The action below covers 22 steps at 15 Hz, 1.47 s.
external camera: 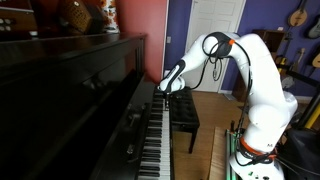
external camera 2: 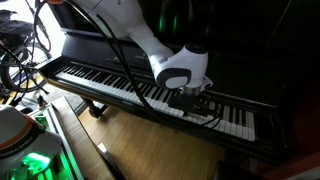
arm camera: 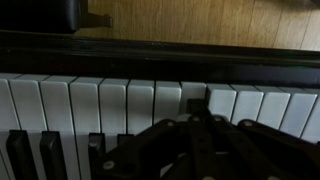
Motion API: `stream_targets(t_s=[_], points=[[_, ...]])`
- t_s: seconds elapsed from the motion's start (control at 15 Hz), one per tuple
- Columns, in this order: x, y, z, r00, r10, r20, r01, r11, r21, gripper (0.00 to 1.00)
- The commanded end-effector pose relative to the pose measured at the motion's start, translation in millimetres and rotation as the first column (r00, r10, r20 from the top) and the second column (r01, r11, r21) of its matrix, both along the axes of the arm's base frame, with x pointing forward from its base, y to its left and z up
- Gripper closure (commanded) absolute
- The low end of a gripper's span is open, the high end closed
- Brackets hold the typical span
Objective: Press one white key on the right side of the piano
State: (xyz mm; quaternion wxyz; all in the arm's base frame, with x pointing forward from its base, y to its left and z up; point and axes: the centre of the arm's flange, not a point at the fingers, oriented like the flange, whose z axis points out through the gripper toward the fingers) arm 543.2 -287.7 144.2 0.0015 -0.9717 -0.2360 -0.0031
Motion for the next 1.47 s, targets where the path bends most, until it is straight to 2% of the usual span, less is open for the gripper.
stream_targets(t_s=[0.0, 0.6, 0.93, 1.0, 1.07, 1.13, 1.4], points=[[0, -6, -3, 1.000, 0.001, 0.021, -0.002, 1.000, 0.014, 1.00], [3, -2, 25, 1.000, 0.000, 0.027, -0.001, 1.000, 0.005, 1.00], [4, 3, 48, 0.998, 0.005, 0.055, -0.004, 1.000, -0.006, 0.98], [3, 5, 54, 0.998, 0.002, 0.060, -0.001, 1.000, -0.011, 0.73], [4, 7, 60, 0.998, 0.002, 0.067, -0.001, 1.000, -0.019, 0.73], [4, 9, 67, 0.997, 0.004, 0.077, -0.002, 1.000, -0.025, 0.68], [1, 14, 90, 0.997, -0.020, 0.079, 0.023, 0.999, -0.039, 0.38]])
